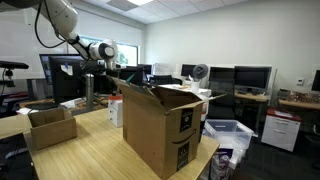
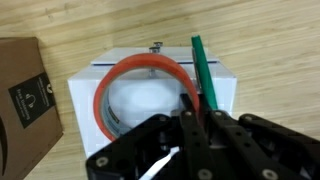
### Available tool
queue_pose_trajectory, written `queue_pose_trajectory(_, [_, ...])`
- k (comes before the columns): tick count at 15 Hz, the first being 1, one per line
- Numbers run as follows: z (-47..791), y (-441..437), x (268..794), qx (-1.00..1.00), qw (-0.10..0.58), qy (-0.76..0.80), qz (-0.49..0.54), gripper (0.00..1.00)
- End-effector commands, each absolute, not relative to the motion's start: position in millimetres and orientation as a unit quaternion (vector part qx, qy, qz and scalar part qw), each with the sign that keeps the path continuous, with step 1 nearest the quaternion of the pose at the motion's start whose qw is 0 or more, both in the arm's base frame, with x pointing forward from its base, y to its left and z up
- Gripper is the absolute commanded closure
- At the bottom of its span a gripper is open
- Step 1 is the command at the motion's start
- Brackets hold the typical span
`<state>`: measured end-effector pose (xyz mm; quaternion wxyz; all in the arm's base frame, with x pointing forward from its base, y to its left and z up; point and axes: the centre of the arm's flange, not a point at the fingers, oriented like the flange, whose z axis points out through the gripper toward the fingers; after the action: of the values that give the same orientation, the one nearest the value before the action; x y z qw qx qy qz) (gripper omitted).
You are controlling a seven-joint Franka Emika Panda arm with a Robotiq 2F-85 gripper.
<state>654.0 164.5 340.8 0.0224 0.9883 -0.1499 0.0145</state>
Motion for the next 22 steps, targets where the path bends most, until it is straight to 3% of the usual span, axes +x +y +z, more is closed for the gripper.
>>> queue_pose_trajectory(1, [328,167,664,0.986,0.022,-0.163,0.011,0.94])
queue_pose_trajectory(20, [317,154,692,0.984,0.035,-0.175,0.024,0.94])
queue_pose_trajectory(21, [318,153,691,0.984,0.034,-0.176,0.022,0.92])
queue_pose_trajectory(22, [319,152,691,0.983,0.035,-0.176,0.022,0.66])
